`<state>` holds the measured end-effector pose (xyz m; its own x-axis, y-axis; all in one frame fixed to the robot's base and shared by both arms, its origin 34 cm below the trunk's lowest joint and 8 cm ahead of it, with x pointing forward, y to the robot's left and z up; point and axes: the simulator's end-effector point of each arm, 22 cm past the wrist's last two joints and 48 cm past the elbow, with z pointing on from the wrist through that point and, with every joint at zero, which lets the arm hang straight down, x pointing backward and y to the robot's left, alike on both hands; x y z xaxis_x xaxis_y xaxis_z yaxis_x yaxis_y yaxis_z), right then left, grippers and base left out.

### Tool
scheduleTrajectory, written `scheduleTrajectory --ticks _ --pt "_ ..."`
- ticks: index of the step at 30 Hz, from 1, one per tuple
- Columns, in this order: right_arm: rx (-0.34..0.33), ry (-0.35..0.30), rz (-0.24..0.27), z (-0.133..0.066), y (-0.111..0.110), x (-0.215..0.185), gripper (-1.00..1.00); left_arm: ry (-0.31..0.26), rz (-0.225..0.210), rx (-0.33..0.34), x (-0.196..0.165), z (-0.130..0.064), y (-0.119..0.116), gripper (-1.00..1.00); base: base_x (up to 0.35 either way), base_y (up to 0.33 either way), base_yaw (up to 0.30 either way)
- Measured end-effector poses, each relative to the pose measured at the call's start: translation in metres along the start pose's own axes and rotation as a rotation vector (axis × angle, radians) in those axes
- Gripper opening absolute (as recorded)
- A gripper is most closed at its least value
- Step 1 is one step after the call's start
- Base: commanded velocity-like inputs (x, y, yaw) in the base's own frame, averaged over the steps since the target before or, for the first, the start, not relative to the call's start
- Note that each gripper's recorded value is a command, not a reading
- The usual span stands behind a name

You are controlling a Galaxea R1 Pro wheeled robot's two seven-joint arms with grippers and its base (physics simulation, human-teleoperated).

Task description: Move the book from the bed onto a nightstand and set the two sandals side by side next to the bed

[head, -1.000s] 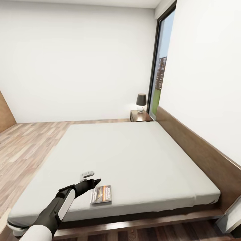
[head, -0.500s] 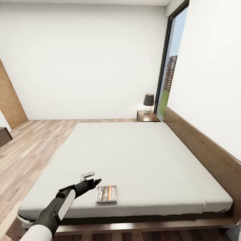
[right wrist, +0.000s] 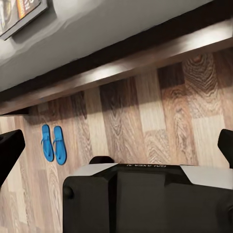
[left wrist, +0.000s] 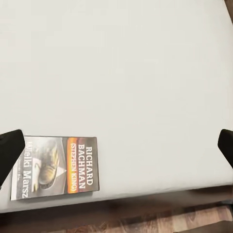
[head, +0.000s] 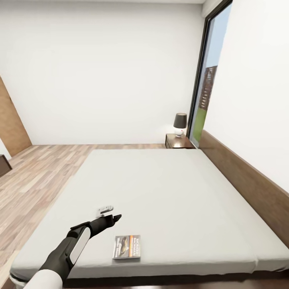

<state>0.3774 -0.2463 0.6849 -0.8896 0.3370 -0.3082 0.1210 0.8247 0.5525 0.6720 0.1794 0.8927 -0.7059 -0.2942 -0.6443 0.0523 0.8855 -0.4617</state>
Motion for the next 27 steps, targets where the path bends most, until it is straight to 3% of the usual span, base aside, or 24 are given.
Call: scheduleTrajectory --ticks 9,18,27 --pt "0.0 0.001 0.0 0.0002 -0.0001 0.0002 1.0 0.0 0.0 0.0 -0.0001 0.0003 0.0001 1.0 0.067 0.0 0.0" --pt "0.0 0.001 0.0 0.0001 -0.0001 0.0003 1.0 0.0 0.0 0.0 -0.0001 0.0002 0.0001 1.0 0.204 0.0 0.0" --pt "0.001 -0.001 0.0 -0.0001 -0.0007 -0.0005 1.0 -0.002 0.001 0.001 -0.0009 0.0003 -0.0003 1.0 0.019 0.0 0.0"
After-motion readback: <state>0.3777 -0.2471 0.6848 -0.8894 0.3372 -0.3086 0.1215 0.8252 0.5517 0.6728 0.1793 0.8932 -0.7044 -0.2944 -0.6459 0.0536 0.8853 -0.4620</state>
